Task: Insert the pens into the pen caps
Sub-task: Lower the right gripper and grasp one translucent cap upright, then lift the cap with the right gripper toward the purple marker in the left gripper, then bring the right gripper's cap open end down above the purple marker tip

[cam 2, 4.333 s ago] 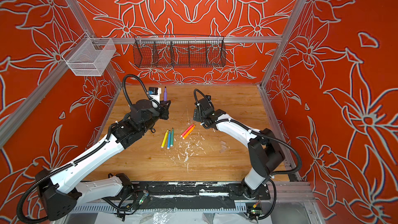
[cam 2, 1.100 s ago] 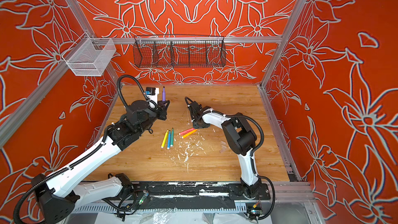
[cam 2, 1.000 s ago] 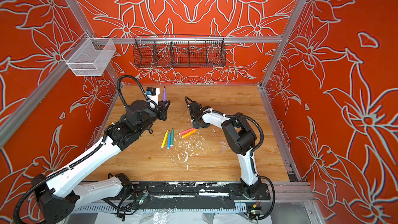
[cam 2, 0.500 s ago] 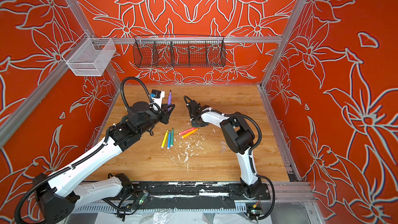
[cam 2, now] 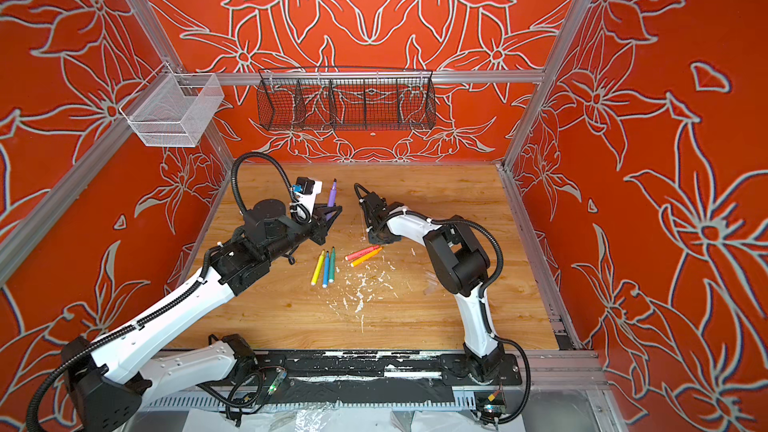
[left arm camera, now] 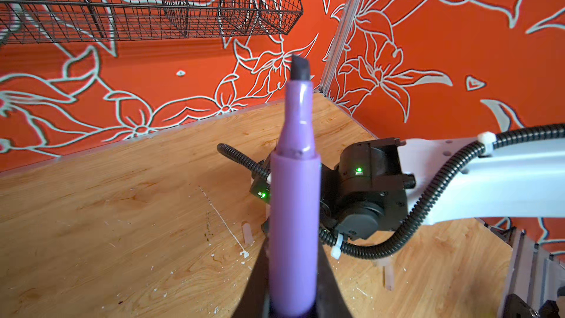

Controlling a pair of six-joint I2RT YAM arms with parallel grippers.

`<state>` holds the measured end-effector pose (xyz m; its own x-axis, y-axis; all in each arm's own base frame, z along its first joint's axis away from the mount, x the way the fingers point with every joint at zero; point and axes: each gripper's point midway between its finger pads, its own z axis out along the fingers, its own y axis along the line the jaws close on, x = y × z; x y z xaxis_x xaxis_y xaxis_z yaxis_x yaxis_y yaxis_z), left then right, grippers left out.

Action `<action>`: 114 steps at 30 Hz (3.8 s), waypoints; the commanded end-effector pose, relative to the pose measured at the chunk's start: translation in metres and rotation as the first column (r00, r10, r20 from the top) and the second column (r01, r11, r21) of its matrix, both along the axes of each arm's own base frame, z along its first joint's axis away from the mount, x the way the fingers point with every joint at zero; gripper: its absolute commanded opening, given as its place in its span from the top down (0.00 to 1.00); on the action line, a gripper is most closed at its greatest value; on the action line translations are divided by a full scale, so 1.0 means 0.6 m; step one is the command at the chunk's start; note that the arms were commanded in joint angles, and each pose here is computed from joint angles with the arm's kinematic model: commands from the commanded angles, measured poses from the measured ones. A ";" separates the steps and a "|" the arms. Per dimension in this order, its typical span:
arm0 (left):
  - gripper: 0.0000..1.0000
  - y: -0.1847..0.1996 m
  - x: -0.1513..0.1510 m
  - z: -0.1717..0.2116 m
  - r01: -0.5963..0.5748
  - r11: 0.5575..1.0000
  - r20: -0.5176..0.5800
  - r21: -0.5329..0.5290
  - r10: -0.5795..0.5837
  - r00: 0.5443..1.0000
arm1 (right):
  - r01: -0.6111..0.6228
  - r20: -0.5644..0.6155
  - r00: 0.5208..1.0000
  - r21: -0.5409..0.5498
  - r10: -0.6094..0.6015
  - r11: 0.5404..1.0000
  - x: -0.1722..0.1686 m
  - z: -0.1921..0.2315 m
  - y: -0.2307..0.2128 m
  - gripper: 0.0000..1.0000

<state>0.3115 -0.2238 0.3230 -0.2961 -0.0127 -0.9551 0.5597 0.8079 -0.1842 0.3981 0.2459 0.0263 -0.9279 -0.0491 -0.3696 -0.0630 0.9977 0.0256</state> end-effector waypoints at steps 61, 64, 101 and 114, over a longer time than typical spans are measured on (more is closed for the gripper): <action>1.00 -0.106 -0.070 0.015 0.424 0.905 0.015 -0.025 -0.424 0.906 | -0.652 0.700 0.622 0.711 -0.350 0.263 -0.210 0.676 0.009 1.00; 1.00 -0.106 -0.071 0.015 0.426 0.904 0.017 -0.024 -0.426 0.905 | -0.647 0.696 0.631 0.716 -0.343 0.262 -0.206 0.672 0.016 1.00; 1.00 -0.107 -0.070 0.013 0.413 0.911 0.022 -0.009 -0.413 0.911 | -0.660 0.717 0.603 0.695 -0.350 0.286 -0.201 0.675 0.035 1.00; 1.00 -0.101 -0.068 0.017 0.392 0.920 0.030 -0.012 -0.391 0.920 | -0.648 0.700 0.649 0.714 -0.298 0.265 -0.204 0.642 0.061 1.00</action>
<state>0.2736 -0.2845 0.3148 -0.3031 0.1027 -0.9474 0.8243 0.5271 -0.2066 0.2835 0.2772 0.4013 -0.4150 0.5999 -0.6840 -0.6714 0.3054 0.6752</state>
